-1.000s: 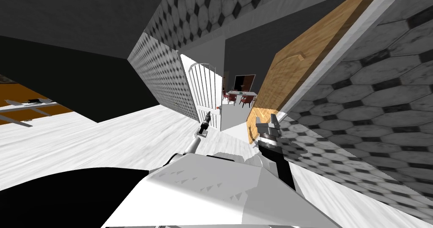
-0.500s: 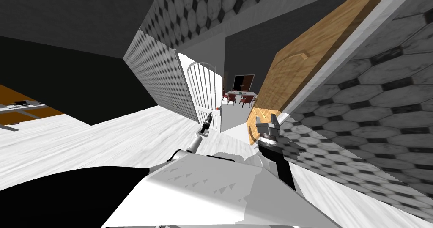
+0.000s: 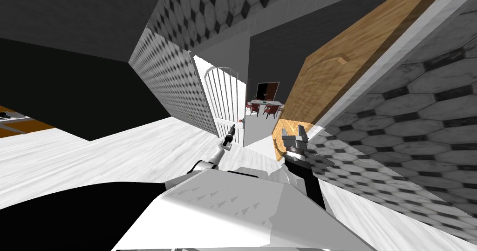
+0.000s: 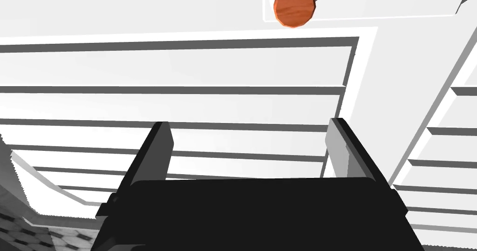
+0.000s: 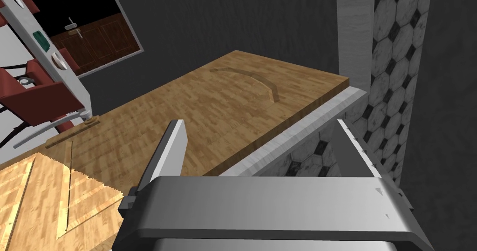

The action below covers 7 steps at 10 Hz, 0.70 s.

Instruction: Push the door open

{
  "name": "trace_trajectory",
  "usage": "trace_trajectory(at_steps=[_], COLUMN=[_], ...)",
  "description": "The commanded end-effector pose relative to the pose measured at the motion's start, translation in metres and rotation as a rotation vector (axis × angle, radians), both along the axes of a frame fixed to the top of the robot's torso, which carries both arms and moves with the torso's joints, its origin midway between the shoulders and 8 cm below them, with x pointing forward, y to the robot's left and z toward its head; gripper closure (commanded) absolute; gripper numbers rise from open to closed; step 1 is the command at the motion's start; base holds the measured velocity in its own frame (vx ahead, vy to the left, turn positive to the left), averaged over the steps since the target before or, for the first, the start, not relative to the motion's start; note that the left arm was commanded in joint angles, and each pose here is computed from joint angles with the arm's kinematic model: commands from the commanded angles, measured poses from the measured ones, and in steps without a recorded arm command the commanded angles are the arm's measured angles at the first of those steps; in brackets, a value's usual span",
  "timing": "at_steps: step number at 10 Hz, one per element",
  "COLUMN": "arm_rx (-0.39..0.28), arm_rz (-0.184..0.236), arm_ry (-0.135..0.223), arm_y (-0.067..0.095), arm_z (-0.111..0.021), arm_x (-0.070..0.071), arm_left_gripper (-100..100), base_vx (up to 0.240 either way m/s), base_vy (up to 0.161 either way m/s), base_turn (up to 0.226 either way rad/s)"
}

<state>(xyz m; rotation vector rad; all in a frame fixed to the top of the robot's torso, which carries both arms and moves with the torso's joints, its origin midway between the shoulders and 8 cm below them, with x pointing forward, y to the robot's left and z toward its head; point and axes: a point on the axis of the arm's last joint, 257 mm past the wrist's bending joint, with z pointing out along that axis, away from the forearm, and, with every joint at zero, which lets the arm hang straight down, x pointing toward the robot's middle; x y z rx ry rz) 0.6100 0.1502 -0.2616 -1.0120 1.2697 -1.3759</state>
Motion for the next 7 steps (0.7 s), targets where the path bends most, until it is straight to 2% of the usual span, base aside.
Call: trace_trajectory(at_steps=[1,3,6,7], arm_rx=[-0.002,-0.005,-0.010,-0.009], arm_rz=[-0.014,-0.033,-0.054,-0.049], arm_ry=[0.030,0.069,0.106,0.097], arm_y=[-0.011,-0.027,-0.045,-0.041], arm_z=[-0.009,-0.021,-0.032,-0.030], arm_x=[0.003,0.005,0.005,0.005], arm_left_gripper=[-100,-100,-100,-100], base_vx=[0.100,0.136,0.101,0.045], base_vy=[0.071,0.083,0.061,0.027], base_turn=[-0.049,-0.062,-0.028,-0.010])
